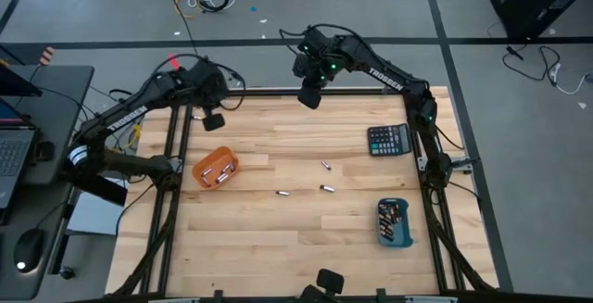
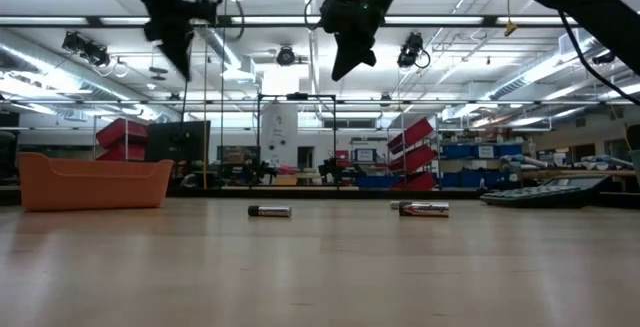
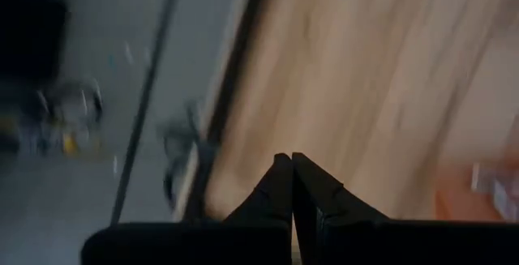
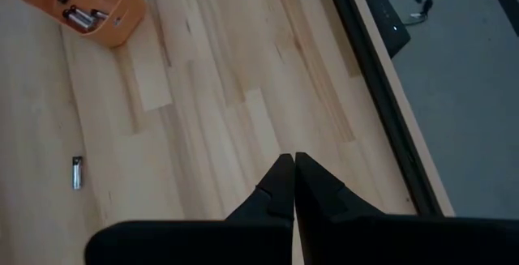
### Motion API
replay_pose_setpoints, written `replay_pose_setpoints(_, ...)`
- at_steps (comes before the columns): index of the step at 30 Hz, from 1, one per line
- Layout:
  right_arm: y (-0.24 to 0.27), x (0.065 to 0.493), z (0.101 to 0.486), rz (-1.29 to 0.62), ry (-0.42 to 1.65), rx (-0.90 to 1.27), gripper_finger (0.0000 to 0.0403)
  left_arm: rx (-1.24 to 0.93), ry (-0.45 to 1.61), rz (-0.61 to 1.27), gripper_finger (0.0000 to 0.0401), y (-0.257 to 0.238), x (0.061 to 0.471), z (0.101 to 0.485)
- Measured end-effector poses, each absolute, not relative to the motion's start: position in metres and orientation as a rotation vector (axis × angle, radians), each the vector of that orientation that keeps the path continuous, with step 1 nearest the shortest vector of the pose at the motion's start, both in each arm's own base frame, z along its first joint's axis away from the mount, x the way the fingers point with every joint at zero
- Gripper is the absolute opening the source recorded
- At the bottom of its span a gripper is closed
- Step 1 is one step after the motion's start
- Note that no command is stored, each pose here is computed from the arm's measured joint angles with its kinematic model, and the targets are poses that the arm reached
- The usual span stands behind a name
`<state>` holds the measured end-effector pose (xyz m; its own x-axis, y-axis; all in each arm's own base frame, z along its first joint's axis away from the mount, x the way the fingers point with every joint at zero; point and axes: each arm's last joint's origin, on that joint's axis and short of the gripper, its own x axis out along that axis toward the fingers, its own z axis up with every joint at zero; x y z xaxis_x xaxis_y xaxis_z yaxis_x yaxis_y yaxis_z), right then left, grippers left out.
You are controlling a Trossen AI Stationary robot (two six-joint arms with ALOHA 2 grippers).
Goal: Sort batteries
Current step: Put the silver battery into the orange bin
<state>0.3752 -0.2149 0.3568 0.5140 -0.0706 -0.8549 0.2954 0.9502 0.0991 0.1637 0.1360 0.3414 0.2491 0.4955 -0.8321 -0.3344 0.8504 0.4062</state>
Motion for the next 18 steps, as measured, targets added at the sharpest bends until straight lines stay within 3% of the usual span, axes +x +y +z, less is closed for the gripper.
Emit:
replay_pose_setpoints(4, -0.215, 0.375, 0.357, -0.222, 1.009, 0.244, 0.0001, 0.110, 1.418, 0.501, 0.0000, 0.135, 0.161, 0.324)
replay_pose_setpoints(10, -0.215, 0.376, 0.357, -0.224, 0.997, 0.240, 0.0001, 0.053, 1.323, 0.332, 0.0000, 0.142, 0.178, 0.315)
replay_pose_setpoints(18, -0.214, 0.377, 0.357, -0.223, 0.997, 0.240, 0.0001, 0.141, 1.359, 0.349, 0.0000, 0.146, 0.181, 0.314)
